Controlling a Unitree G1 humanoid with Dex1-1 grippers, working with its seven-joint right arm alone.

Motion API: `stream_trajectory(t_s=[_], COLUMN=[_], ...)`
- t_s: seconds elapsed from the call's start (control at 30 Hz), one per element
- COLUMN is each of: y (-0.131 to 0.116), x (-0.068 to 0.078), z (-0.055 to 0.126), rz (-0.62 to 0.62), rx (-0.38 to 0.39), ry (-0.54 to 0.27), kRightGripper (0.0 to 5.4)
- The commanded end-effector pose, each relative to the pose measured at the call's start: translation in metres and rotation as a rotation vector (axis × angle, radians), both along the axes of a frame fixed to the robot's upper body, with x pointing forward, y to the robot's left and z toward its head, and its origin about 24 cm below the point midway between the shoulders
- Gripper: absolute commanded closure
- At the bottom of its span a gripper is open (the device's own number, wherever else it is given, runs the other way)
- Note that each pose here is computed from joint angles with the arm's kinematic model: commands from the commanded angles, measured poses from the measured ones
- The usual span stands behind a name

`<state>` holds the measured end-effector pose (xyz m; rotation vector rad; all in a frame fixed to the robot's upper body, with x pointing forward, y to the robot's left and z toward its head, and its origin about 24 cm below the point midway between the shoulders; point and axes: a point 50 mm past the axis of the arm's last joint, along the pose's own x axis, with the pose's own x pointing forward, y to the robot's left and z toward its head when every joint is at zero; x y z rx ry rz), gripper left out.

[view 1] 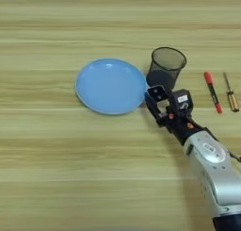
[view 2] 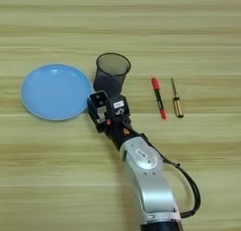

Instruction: Move the objects on the table

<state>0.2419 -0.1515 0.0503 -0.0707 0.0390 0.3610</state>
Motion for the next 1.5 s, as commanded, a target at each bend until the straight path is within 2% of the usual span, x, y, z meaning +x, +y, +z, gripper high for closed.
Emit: stream_trajectory(t_s=[0.03, 0.33, 0.53, 0.73, 1.2, 1.47, 1.5], y=[0.008, 0.026, 0.038, 0.053, 0.067, 0.068, 0.068], x=[0.017, 0.046, 0.070, 0.087, 0.097, 0.097, 0.097], z=[0.036, 0.043, 0.043, 0.031, 0.002, -0.003, -0.004], rz=[0.040, 0.083, 0.115, 0.147, 0.186, 0.199, 0.199], rx=[-0.022, -0.028, 0.018, 0.056, 0.054, 0.035, 0.031], ry=[-0.150, -0.164, -0.122, -0.051, 0.061, 0.073, 0.076], kRightGripper=[2.94, 2.94, 2.94, 2.94, 2.94, 2.94, 2.57])
